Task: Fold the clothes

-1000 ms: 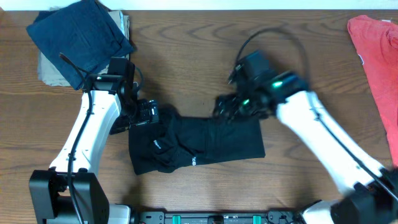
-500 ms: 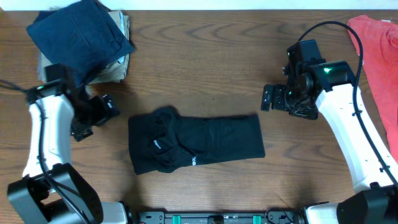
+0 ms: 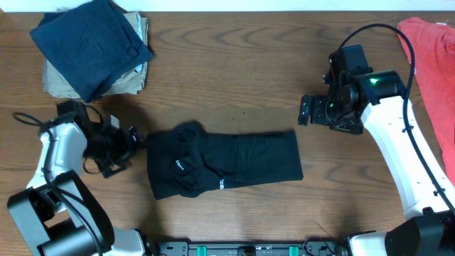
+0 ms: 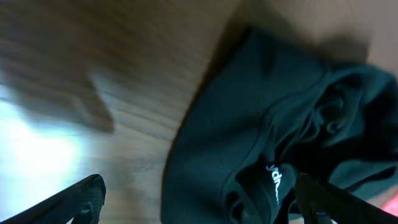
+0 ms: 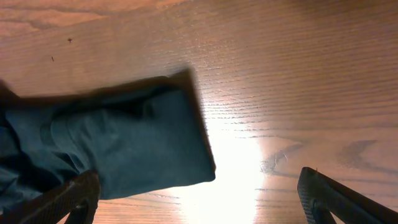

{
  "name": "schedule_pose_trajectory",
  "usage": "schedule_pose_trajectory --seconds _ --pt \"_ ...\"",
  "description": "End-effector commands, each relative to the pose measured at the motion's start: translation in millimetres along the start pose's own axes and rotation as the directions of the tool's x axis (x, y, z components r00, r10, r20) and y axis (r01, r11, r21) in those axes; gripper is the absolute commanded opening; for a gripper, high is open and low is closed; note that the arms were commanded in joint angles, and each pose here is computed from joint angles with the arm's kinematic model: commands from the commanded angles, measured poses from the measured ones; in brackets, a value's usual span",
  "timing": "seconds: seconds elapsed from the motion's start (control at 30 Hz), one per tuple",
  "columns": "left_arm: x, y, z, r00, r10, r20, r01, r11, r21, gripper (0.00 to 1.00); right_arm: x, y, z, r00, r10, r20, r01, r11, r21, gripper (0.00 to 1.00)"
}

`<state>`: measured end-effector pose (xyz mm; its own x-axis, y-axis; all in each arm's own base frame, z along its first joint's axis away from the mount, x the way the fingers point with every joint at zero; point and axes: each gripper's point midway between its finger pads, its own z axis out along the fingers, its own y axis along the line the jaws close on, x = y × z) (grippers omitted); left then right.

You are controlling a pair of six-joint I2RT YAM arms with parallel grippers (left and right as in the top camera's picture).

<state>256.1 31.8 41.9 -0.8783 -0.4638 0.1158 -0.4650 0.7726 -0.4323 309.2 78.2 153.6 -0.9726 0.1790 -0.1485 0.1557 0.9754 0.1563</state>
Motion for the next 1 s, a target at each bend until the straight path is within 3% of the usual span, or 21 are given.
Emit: schedule_pose_trajectory --seconds 0.0,0.2,0.43,0.97 --pt "5.8 -8.5 8.1 0.999 0.041 -0.012 -0.04 0.996 0.08 0.98 2.6 2.8 3.8 0.999 -0.03 -0.012 0.03 1.0 0.0 0.99" --pt "24.0 0.4 28.4 0.999 0.027 -0.045 -0.023 0.996 0.09 0.98 1.7 3.5 3.9 1.0 -0.031 -0.008 0.03 1.0 -0.002 0.99" --pt "47.0 -11.8 58.8 0.995 0.079 -0.057 -0.066 0.979 0.195 0.98 0.7 9.1 3.8 0.999 -0.033 -0.005 0.032 0.999 -0.031 0.99" --pt "72.0 -44.5 82.7 0.968 0.221 -0.121 -0.196 0.962 0.19 0.97 3.5 8.6 3.8 0.999 -0.032 -0.017 0.031 0.999 -0.031 0.99"
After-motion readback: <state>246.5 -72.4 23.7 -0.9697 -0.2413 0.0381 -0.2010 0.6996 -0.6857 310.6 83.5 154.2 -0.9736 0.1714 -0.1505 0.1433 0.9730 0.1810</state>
